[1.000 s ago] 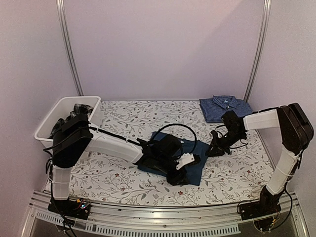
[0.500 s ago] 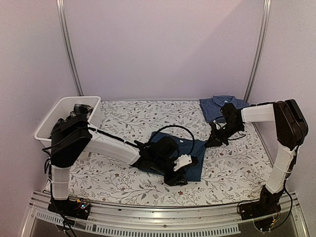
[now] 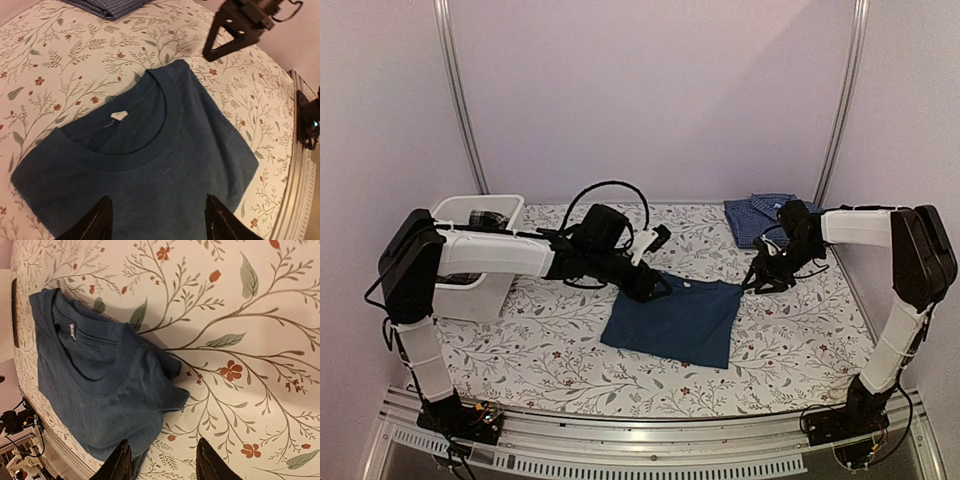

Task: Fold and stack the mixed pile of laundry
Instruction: Adjust the square-folded T-shirt at the center of the board, then pick up the square-folded T-shirt from the center of the board.

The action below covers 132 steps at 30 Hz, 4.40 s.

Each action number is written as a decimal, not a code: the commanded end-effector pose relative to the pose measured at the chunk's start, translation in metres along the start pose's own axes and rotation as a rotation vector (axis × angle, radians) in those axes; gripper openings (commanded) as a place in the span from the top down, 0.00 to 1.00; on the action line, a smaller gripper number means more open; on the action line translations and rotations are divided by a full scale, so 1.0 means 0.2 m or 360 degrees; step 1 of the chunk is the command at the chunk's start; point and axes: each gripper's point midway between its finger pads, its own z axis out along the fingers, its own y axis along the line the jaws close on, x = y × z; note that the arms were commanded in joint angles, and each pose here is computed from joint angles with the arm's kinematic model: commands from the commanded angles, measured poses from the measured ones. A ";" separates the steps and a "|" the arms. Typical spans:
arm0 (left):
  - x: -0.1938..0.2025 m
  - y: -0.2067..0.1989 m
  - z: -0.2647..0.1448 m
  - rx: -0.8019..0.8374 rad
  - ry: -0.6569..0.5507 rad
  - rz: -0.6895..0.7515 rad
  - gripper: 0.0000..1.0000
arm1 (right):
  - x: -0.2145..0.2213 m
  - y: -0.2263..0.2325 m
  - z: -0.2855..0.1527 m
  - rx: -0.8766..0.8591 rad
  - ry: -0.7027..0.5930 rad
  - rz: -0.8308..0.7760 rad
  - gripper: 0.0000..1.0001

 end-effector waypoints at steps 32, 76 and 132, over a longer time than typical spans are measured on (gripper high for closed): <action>0.21 0.98 -0.10 -0.0313 -0.0077 -0.0963 0.48 | 0.07 0.30 0.06 -0.0213 -0.0018 -0.0304 0.45; 0.05 1.01 -0.17 -0.0124 -0.0400 -0.0963 1.00 | -0.48 0.22 0.05 -0.0380 -0.0267 -0.0375 1.00; 0.25 -0.36 0.68 0.0140 0.0211 0.0911 0.61 | 0.28 0.11 -0.10 -0.0593 -0.0174 0.0418 0.33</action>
